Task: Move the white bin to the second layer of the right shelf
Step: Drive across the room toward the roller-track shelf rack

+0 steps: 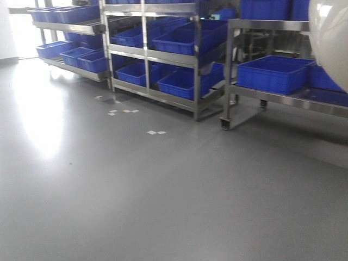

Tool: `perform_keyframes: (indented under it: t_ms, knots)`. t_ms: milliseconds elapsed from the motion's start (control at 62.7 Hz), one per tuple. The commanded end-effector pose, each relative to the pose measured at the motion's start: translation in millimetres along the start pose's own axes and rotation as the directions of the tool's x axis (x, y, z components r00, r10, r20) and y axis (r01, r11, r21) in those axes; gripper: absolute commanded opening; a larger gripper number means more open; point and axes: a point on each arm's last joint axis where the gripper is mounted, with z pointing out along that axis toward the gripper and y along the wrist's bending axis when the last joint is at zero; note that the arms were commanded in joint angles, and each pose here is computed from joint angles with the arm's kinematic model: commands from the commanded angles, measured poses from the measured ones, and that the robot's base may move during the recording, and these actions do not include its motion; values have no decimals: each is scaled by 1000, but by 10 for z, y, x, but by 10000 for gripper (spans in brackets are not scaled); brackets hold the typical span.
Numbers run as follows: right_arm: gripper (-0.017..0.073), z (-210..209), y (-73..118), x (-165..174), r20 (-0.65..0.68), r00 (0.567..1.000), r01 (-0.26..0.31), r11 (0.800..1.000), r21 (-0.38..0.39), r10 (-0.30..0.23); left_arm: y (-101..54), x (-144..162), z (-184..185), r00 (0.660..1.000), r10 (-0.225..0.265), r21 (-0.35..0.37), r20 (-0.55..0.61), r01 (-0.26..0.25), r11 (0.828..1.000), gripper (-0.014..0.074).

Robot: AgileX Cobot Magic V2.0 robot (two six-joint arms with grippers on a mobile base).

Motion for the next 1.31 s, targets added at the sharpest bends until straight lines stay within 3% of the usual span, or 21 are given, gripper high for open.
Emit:
perform_keyframes:
  t_ms: [0,1292]
  knots:
    - [57,-47,39,-151,108,994,-11,1000,-24,14,2,40,3,998,-9,-5,62,9,1000,85]
    - [57,-46,39,-150,107,994,-11,1000,-24,14,2,40,3,998,-9,-5,62,9,1000,85]
